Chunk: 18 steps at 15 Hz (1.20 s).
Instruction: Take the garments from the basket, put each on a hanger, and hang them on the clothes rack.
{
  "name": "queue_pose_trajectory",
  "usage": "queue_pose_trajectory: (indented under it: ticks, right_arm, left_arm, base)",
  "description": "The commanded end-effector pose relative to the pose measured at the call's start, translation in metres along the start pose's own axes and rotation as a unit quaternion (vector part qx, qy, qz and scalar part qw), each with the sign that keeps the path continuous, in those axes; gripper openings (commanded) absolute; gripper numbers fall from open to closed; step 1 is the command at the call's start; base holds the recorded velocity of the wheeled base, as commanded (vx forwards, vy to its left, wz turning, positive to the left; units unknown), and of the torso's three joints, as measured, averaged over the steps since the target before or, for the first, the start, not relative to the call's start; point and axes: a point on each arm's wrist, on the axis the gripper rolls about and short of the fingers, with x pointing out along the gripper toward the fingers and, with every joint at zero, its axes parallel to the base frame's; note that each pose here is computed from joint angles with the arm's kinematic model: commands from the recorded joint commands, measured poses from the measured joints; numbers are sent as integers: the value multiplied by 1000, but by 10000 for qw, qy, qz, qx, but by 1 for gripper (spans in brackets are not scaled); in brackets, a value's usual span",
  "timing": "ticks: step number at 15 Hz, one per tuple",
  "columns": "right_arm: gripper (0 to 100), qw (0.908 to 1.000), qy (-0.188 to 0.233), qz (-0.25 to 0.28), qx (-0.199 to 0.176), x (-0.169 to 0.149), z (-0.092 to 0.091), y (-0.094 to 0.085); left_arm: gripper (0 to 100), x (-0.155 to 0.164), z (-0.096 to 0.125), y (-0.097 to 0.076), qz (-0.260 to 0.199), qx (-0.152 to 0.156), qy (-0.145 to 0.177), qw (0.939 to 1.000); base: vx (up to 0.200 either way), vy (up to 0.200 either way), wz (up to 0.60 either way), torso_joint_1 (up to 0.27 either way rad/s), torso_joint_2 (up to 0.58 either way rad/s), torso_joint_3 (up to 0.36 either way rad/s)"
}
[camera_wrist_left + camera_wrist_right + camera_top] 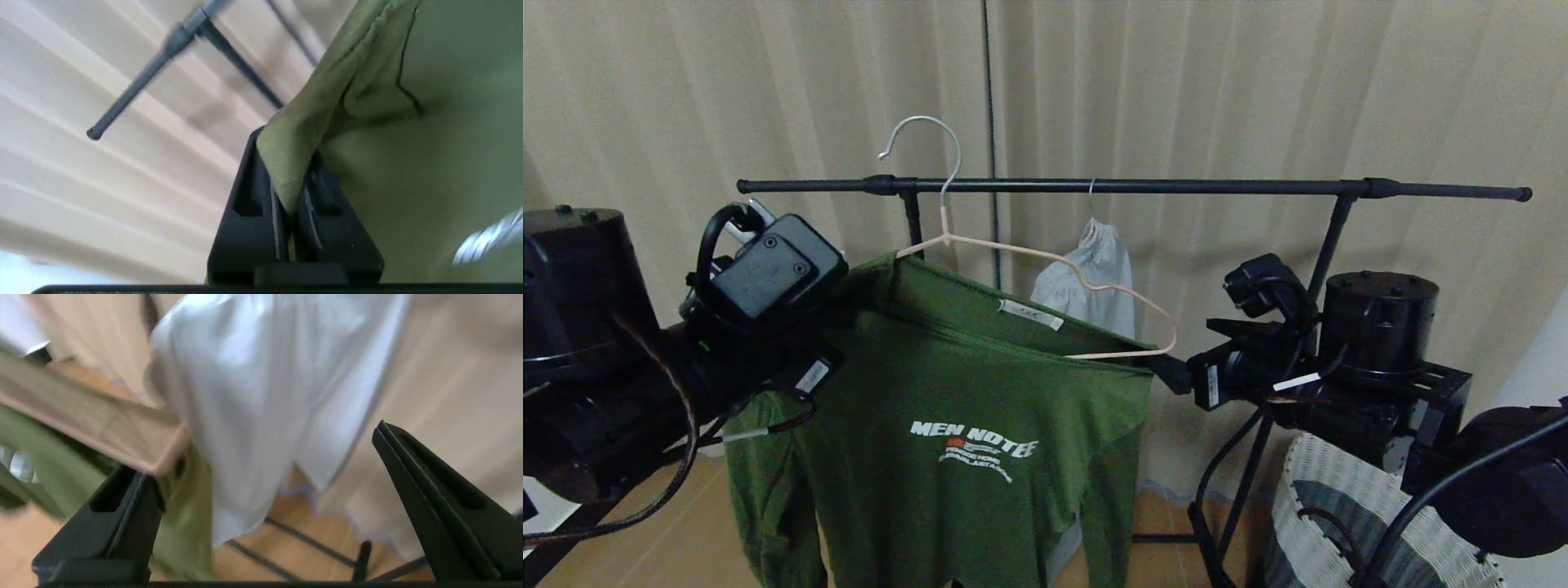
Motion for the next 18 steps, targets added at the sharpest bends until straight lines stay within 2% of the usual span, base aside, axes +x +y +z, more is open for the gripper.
queue_pose_trajectory:
  ticks: [1,2,4,9,11,14,17,18]
  right_arm:
    - [100,10000,-76,-31,15,-3,4,-2]
    - [100,9999,-106,-30,18,-4,6,-2]
    - [100,9999,-137,-30,12,-6,8,-2]
    - [100,9997,-244,62,10,-10,13,0]
    - [100,9977,-393,541,-96,-22,23,28]
    - [100,9948,-141,979,-259,-36,21,53]
    - [100,9919,-93,1062,-685,-38,18,58]
    - [100,9914,-158,1083,-718,-39,21,59]
  left_arm:
    - [0,-7,-12,-3,-32,265,182,9995]
    - [0,-7,-20,2,90,574,350,9977]
    - [0,-5,-28,8,277,785,450,9955]
    - [0,-2,-31,8,375,782,464,9951]
    - [0,2,-31,8,389,778,502,9949]
    - [0,10,-27,11,553,693,387,9953]
    - [0,18,-24,14,1014,587,342,9925]
    - [0,20,-24,14,1089,569,326,9919]
  base:
    - [0,0,0,0,0,0]
    - [0,0,0,0,0,0]
    - [0,0,0,0,0,0]
    - [0,0,0,0,0,0]
    - [0,0,0,0,0,0]
    - [0,0,0,0,0,0]
    - [0,0,0,0,0,0]
    - [0,0,0,0,0,0]
